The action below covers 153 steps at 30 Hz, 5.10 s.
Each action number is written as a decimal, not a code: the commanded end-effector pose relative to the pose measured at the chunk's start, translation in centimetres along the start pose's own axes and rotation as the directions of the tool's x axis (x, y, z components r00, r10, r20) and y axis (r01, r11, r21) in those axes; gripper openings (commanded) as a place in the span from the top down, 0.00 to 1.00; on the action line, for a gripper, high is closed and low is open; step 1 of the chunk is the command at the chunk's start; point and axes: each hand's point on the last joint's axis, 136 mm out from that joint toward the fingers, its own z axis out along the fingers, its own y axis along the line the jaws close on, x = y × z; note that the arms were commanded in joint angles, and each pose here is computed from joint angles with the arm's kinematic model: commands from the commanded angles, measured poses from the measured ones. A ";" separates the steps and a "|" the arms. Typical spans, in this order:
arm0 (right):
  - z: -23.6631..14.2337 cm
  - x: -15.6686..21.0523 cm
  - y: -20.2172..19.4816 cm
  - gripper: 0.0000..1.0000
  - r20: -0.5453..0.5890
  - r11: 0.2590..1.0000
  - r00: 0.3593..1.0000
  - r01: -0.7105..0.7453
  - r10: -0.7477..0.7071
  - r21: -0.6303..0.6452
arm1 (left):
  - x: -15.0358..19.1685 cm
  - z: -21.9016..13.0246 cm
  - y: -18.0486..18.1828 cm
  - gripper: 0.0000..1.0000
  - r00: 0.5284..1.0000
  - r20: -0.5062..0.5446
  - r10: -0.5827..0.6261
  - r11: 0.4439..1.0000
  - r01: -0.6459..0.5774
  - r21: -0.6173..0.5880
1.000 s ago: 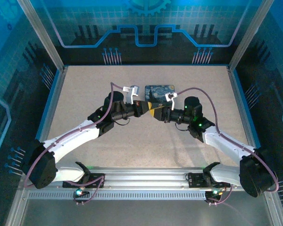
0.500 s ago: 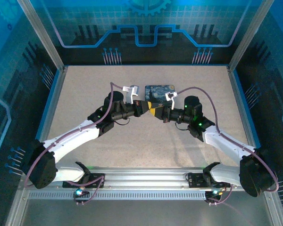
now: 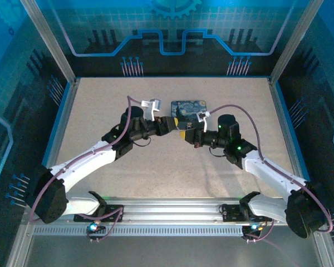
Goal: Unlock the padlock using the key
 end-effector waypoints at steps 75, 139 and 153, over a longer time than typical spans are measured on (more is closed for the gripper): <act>-10.6 4.7 -11.9 1.00 -0.006 0.723 0.982 -0.134 0.187 0.678 | 10.6 11.6 6.0 0.12 0.874 -0.480 0.079 0.988 -0.131 -0.077; 6.4 3.8 -16.3 1.00 -0.155 0.865 0.947 -0.182 0.283 0.467 | 13.5 6.9 13.7 0.18 0.984 -0.103 0.143 0.945 -0.167 -0.283; 6.6 3.9 -16.3 1.00 -0.161 0.869 0.946 -0.179 0.281 0.462 | 14.4 8.2 15.9 0.29 0.986 -0.123 0.113 0.925 -0.149 -0.349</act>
